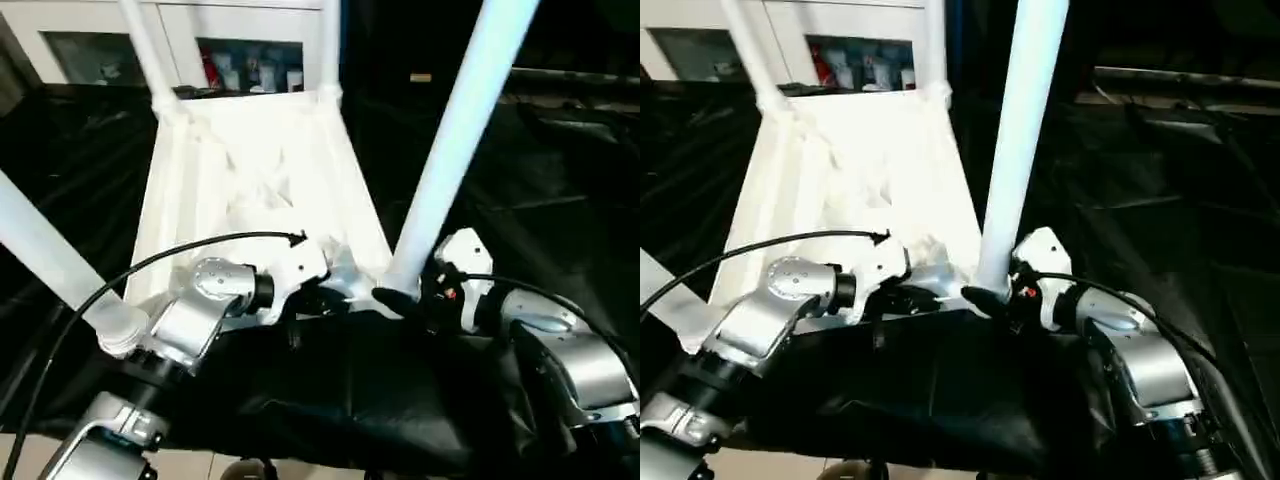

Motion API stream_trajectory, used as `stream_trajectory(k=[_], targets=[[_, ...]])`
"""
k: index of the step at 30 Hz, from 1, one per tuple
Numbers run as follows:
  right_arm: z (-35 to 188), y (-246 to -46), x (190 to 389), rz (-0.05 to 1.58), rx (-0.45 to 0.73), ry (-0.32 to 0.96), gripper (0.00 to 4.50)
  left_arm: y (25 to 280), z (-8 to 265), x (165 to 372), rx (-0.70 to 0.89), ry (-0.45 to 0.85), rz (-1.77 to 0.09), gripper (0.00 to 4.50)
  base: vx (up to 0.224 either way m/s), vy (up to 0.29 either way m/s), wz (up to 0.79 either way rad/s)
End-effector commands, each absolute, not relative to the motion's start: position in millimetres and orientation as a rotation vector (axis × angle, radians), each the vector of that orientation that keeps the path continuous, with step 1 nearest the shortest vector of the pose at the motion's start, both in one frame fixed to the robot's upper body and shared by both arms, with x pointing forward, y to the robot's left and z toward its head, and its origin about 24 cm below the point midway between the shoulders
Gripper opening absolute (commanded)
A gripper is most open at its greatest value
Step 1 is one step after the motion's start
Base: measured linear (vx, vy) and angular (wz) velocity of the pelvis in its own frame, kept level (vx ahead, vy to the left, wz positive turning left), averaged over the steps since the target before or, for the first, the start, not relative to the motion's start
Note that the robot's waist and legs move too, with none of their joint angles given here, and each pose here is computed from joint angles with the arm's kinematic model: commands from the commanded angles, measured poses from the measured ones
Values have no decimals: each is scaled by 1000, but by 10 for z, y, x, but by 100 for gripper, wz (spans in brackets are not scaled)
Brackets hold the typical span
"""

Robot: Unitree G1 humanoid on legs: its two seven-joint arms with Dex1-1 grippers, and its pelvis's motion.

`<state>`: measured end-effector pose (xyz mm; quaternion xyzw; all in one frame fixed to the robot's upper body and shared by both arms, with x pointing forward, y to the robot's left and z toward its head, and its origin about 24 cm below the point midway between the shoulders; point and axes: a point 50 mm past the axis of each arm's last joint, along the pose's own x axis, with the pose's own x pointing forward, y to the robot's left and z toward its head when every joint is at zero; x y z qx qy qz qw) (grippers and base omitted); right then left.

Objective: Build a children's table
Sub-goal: Rotate leg to tighten

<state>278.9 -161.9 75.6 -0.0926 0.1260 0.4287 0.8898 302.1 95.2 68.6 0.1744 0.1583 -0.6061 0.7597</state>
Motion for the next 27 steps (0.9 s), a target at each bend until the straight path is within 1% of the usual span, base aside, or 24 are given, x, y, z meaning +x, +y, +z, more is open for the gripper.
stream_trajectory(k=[1,4,5,6,8,11,13,14,20,23,25,26,27], targets=[[773,-1607,2770,906,-193,260,382,879,676,2954,328,330,-1380,0,0,0,0],[777,-1597,2766,917,-190,258,370,883,674,2945,328,333,-1381,0,0,0,0],[776,-1597,2765,920,-191,259,348,886,672,2943,329,334,-1381,0,0,0,0],[776,-1598,2765,920,-191,259,338,886,671,2943,329,334,-1381,0,0,0,0],[772,-1602,2765,921,-190,261,333,890,668,2943,330,337,-1381,0,0,0,0],[761,-1598,2754,927,-188,265,297,893,663,2944,330,340,-1377,0,0,0,0],[760,-1598,2752,928,-187,265,287,892,662,2945,330,340,-1377,0,0,0,0],[749,-1590,2744,930,-186,267,264,891,654,2946,328,343,-1371,0,0,0,0],[649,-1556,2713,906,-162,286,250,846,626,2954,319,348,-1351,0,0,0,0],[538,-1535,2705,845,-145,308,249,800,617,3018,307,347,-1295,0,0,0,0],[459,-1518,2721,776,-131,328,249,757,613,3082,292,348,-1238,0,0,0,0],[403,-1493,2748,716,-118,340,249,707,613,3137,283,344,-1187,0,0,0,0],[390,-1486,2754,701,-115,344,249,694,614,3151,281,343,-1175,0,0,0,0]])
